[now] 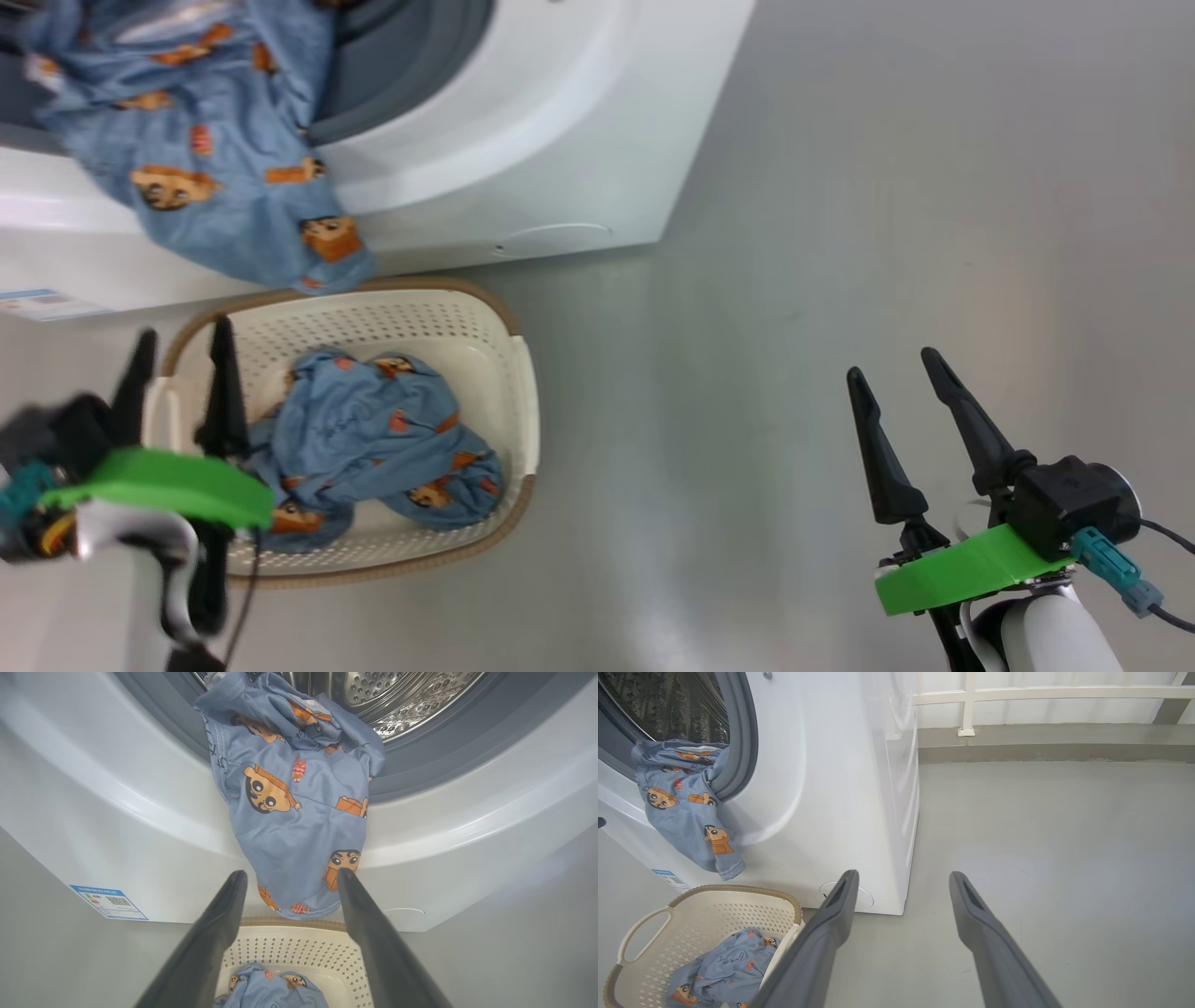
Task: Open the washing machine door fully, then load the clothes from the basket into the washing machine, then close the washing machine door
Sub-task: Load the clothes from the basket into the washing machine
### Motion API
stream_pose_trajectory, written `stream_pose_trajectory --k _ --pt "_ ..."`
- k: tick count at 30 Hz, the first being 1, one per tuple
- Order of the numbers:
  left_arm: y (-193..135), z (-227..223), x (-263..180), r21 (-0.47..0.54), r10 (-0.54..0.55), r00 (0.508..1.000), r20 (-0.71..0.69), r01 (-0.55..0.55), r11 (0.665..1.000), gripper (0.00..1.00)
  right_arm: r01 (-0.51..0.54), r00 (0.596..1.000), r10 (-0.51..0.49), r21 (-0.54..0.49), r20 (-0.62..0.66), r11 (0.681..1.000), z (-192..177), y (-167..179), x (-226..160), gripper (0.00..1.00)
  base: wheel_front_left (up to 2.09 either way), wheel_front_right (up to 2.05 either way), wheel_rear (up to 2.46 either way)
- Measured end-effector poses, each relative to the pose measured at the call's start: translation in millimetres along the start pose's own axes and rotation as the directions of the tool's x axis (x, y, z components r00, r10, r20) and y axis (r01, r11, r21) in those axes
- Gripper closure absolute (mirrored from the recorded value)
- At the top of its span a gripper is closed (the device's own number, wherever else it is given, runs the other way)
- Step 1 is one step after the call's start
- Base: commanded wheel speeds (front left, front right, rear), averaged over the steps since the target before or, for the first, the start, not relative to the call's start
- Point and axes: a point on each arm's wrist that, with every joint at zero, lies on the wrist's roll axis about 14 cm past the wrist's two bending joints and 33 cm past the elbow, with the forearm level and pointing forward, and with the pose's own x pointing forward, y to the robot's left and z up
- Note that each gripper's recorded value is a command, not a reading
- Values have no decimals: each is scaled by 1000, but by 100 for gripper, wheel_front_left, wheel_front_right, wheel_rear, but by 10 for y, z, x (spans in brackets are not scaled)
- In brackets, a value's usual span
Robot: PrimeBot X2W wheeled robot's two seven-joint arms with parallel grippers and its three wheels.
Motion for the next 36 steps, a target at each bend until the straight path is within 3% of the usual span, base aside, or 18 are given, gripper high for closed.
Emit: stream_pose_trajectory --k 14,21,28,36 --pt "-134 -221 682 68 -67 996 -65 71 995 0 76 997 -76 6 -26 997 -77 -256 -76 0 0 0 0" --pt "72 -344 884 132 -3 994 -106 17 991 0 94 995 -93 9 -45 996 -142 -312 -96 0 0 0 0" --pt "141 -506 1014 130 41 989 -145 -22 991 0 94 994 -94 4 -60 996 -203 -324 -72 0 0 0 0" --pt "108 -347 1277 84 81 993 -86 -74 994 0 102 992 -103 -6 -72 995 -245 -363 -67 0 0 0 0"
